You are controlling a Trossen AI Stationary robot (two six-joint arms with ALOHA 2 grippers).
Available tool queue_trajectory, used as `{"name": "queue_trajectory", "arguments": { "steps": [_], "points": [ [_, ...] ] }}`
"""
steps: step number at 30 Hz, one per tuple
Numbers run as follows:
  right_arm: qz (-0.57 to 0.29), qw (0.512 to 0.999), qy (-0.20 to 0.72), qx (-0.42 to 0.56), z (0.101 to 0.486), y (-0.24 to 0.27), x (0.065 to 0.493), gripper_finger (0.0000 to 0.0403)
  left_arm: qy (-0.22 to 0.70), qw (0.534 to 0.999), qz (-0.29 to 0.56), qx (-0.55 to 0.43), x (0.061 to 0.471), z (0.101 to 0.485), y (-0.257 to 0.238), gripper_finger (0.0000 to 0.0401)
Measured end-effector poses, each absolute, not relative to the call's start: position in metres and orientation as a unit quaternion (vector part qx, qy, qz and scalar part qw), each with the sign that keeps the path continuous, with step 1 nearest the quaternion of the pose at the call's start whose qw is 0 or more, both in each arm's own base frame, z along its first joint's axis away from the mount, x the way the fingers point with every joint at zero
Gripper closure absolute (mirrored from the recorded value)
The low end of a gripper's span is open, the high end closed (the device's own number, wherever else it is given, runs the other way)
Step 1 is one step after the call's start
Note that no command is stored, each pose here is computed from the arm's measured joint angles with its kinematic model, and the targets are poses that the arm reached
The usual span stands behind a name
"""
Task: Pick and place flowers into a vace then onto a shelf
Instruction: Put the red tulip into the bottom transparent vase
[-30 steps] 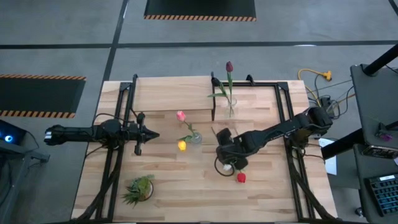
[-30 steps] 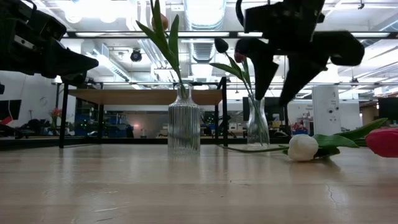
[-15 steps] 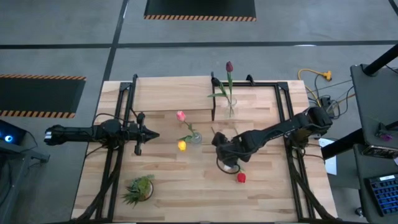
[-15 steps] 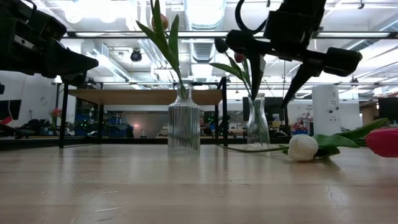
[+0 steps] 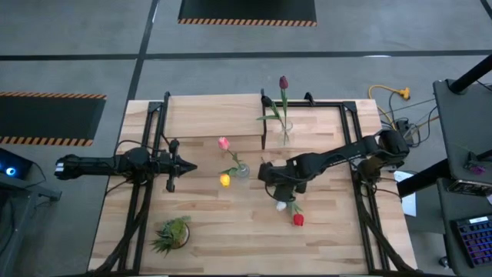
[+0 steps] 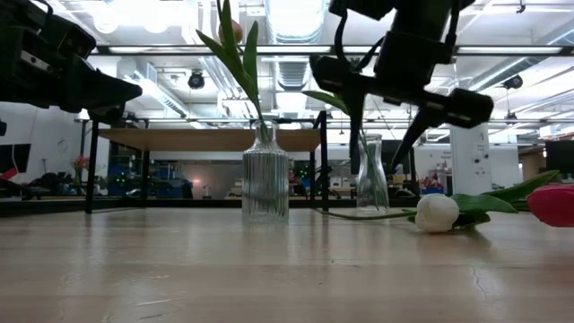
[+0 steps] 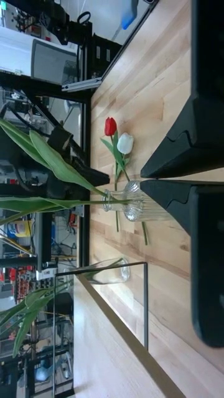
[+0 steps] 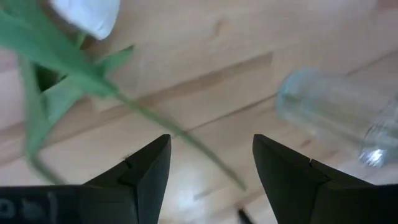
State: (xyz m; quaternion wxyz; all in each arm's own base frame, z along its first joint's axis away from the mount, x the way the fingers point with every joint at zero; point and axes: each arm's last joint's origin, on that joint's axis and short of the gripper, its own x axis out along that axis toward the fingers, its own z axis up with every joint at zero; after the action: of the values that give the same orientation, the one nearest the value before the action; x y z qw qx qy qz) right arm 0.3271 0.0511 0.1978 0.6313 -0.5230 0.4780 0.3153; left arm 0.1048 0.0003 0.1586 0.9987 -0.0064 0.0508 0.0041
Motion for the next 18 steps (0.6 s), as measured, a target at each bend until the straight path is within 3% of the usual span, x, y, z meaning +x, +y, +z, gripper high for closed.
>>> {"name": "queue_trajectory", "arguments": {
  "steps": [6,13,18],
  "points": [
    [0.341,0.609,0.437,-0.568,0.185,0.051,0.326,0.0184,0.051,0.999,0.004,-0.001,0.105,0.159,0.000,0.0401],
    [0.390,0.543,0.442,-0.599,0.160,0.048,0.309,0.0184,0.051,0.999,0.004,-0.001,0.105,0.159,0.000,0.0401],
    [0.376,0.555,0.417,-0.614,0.151,0.048,0.309,0.0184,0.050,0.999,0.004,-0.001,0.105,0.159,0.000,0.0401]
  ]
}}
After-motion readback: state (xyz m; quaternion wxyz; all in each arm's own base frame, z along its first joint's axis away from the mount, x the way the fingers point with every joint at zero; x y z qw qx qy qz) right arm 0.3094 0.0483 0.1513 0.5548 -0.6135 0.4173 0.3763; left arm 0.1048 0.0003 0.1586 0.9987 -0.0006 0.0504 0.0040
